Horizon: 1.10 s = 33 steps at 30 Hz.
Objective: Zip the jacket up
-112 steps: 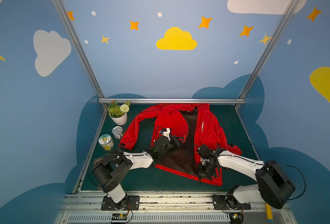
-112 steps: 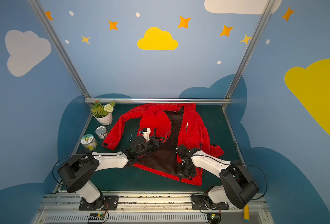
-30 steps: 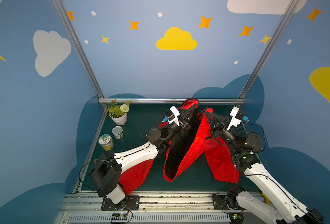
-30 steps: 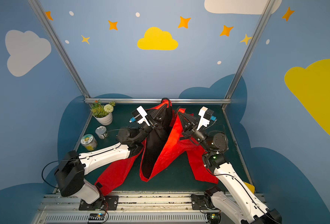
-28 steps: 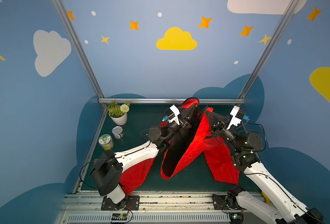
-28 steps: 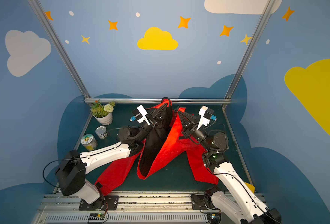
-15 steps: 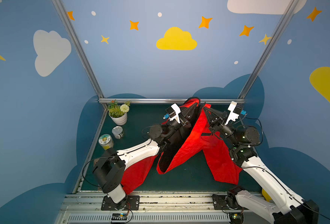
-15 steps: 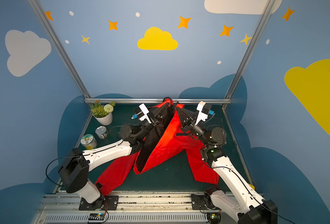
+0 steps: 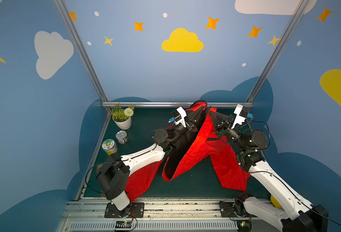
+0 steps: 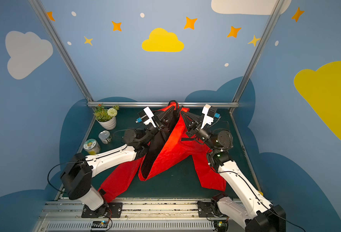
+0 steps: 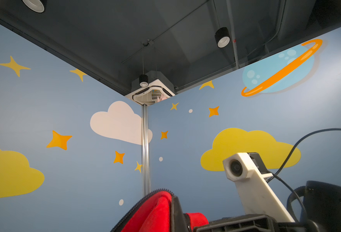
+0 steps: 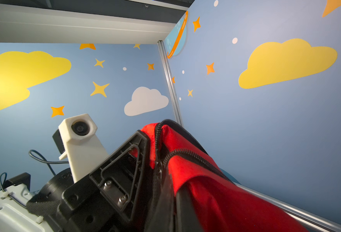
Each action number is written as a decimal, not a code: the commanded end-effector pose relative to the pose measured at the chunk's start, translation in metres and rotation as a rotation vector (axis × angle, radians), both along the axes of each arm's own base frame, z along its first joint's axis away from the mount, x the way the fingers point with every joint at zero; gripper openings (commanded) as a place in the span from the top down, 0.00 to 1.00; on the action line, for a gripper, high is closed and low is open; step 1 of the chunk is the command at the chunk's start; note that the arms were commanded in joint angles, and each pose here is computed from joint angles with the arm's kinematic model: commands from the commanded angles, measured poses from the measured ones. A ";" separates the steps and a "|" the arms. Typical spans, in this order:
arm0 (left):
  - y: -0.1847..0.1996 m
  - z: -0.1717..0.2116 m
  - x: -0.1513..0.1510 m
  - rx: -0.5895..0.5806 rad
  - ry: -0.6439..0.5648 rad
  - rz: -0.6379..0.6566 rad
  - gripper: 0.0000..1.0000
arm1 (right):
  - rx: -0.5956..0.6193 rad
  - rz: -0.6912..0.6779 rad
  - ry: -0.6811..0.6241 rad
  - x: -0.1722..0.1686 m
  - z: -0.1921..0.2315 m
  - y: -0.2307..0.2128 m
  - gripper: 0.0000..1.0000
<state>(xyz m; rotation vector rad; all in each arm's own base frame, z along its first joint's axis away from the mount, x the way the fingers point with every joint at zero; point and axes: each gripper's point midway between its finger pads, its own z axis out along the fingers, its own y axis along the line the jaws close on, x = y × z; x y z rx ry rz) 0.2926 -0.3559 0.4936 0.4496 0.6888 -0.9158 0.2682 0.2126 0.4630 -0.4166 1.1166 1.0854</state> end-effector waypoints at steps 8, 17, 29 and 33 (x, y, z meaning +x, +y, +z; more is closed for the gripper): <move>0.009 0.021 -0.008 -0.066 -0.048 -0.012 0.97 | 0.044 0.020 -0.090 -0.016 0.031 -0.006 1.00; 0.003 0.014 -0.008 -0.055 -0.033 -0.018 0.97 | 0.050 0.026 -0.099 -0.018 0.035 -0.006 1.00; 0.003 0.011 -0.009 -0.042 -0.047 0.017 0.97 | 0.092 -0.008 -0.086 -0.014 0.039 -0.013 1.00; 0.003 0.011 -0.010 -0.038 -0.061 0.065 0.97 | 0.113 -0.015 -0.079 -0.014 0.040 -0.016 1.00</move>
